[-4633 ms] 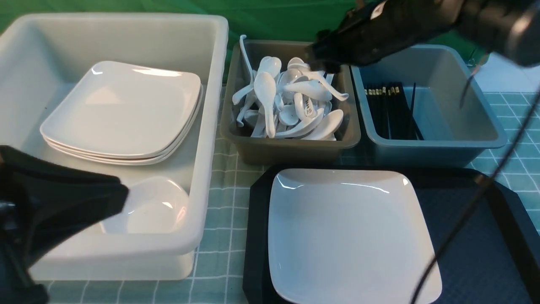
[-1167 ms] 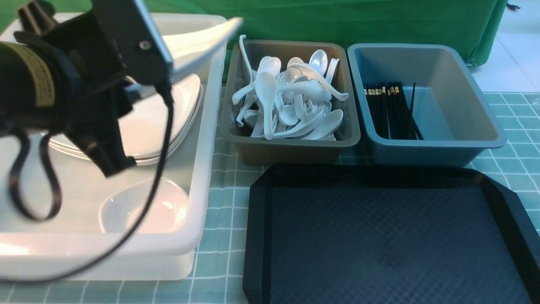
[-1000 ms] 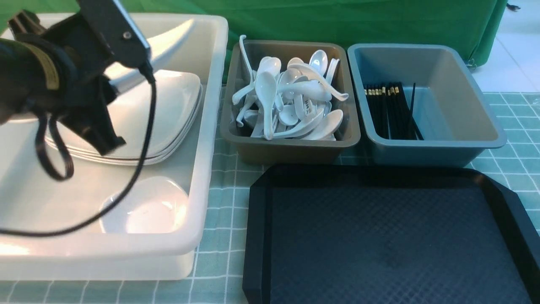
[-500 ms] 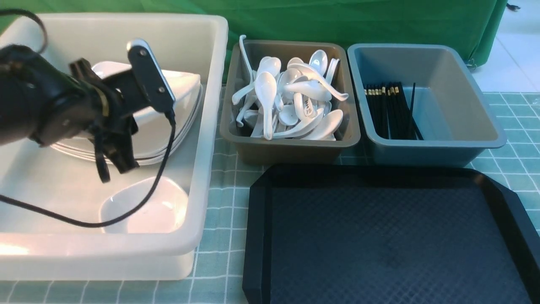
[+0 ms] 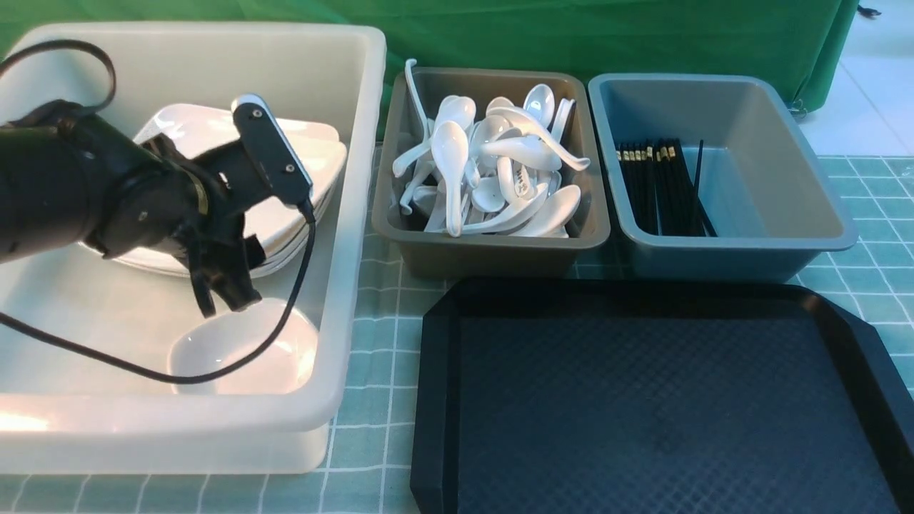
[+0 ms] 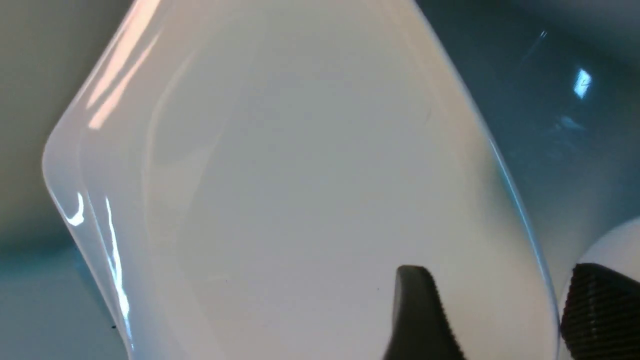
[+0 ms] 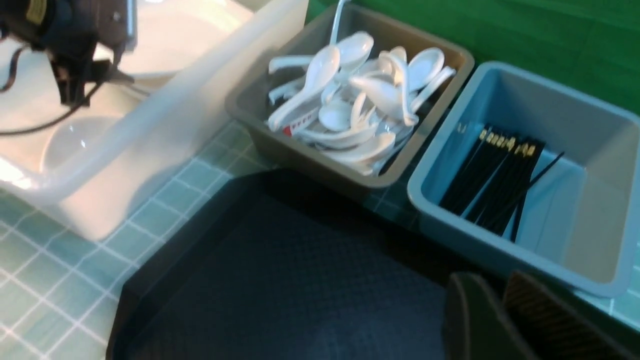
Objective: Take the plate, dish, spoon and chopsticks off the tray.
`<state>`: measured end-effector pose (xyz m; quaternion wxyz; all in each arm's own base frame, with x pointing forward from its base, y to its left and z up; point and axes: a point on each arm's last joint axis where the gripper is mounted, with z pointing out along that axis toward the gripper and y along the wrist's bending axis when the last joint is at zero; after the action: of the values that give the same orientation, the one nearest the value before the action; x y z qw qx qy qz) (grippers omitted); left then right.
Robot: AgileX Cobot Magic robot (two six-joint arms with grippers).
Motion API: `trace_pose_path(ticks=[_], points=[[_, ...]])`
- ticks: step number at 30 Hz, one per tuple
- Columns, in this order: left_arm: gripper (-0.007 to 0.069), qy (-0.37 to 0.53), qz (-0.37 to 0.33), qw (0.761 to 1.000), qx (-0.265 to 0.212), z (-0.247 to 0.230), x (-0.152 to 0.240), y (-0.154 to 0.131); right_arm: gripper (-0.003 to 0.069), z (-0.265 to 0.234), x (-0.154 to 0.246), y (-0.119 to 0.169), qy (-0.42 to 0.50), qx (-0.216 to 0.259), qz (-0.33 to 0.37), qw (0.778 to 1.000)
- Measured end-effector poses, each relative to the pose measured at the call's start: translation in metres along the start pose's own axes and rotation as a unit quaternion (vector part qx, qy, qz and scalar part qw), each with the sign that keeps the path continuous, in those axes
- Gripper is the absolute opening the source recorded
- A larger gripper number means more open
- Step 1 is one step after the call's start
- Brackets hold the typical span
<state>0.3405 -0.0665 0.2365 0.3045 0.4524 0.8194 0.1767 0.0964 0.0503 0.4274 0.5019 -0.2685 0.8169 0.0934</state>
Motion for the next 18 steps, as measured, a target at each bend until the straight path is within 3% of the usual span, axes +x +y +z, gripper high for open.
trace_pose_path(ticks=[2,5,9,12,15,17,18], points=[[0.0491,-0.012,-0.026,1.0,0.001,-0.009,-0.002,0.002,0.0142,0.0,0.003,0.001,0.015,-0.004,0.0,1.0],[0.0566,-0.036,-0.075,0.996,0.004,-0.03,-0.006,0.005,0.0142,0.0,0.004,0.001,0.021,-0.006,0.0,1.0],[0.0589,-0.1,-0.152,0.983,0.02,-0.078,-0.018,0.003,0.0142,0.0,0.004,0.001,0.022,-0.006,0.0,1.0],[0.0521,-0.197,-0.205,0.958,0.027,-0.141,-0.028,-0.002,0.0142,0.0,0.005,0.001,0.028,-0.008,0.0,1.0],[0.0314,-0.322,-0.249,0.913,0.03,-0.221,-0.018,-0.013,0.0143,0.0,0.007,0.002,0.04,-0.01,0.001,0.999],[0.0131,-0.369,-0.27,0.889,0.037,-0.252,0.0,-0.024,0.0143,0.0,0.009,0.002,0.047,-0.012,0.001,0.999],[0.0097,-0.379,-0.276,0.882,0.042,-0.258,0.009,-0.031,0.0143,-0.001,0.009,0.002,0.051,-0.013,0.001,0.999]])
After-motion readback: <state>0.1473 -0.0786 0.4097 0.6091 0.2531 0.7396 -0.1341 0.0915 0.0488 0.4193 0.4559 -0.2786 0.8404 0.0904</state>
